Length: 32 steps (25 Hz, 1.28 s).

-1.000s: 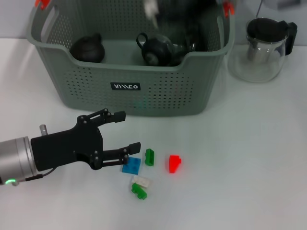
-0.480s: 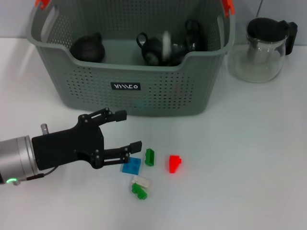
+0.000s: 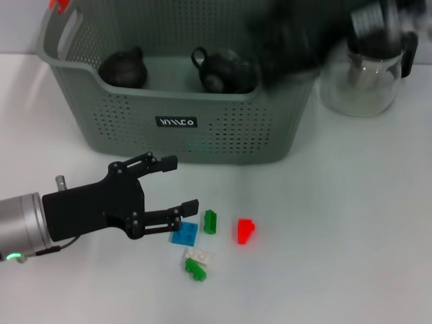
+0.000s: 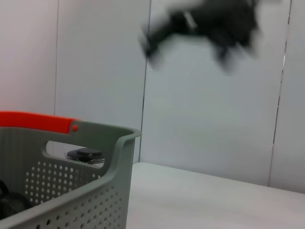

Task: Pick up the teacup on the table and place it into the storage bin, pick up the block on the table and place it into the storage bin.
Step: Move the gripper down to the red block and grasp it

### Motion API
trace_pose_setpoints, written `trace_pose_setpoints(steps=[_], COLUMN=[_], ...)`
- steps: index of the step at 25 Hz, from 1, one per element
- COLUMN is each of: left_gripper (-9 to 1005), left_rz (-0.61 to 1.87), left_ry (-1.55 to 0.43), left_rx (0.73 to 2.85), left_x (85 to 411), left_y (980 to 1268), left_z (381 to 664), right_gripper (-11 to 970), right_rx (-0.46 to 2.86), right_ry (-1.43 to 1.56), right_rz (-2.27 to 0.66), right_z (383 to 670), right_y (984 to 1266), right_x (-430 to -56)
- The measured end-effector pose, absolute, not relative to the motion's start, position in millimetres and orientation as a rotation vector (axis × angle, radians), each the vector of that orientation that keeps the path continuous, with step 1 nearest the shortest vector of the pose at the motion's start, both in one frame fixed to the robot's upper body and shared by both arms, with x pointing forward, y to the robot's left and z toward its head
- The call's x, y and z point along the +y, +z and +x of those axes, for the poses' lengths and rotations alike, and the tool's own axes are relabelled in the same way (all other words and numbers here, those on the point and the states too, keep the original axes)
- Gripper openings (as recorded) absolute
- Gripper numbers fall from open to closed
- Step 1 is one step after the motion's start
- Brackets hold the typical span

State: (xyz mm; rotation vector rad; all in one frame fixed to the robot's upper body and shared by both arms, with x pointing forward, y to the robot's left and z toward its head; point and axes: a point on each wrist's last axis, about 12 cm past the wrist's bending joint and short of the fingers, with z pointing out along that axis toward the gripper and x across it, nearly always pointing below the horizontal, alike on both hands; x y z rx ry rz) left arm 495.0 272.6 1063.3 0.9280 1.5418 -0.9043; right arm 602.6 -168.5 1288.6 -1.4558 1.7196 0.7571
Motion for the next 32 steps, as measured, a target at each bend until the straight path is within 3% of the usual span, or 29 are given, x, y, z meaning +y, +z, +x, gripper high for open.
trace_pose_setpoints(steps=[6, 15, 23, 32], left_gripper=[860, 860, 860, 860], left_rz=[0.927, 0.930, 0.926, 0.922], left_ry=[-0.904, -0.903, -0.901, -0.899], left_rx=[1.543, 1.543, 1.547, 1.551], left_x=[273.3, 273.3, 274.2, 274.2], left_y=[1062.9, 1062.7, 1061.5, 1060.4], left_z=[494.0, 493.8, 492.2, 491.8], right_gripper=[946, 943, 941, 942], right_rx=[1.917, 2.162, 2.166, 2.124], right_ry=[0.766, 0.592, 0.356, 0.263], right_rz=[-1.667, -1.791, -1.892, -1.899], right_z=[580.2, 579.8, 575.1, 574.8], right_y=[1233.8, 1175.2, 1134.3, 1119.0], right_x=[-178.7, -138.2, -93.6, -76.9])
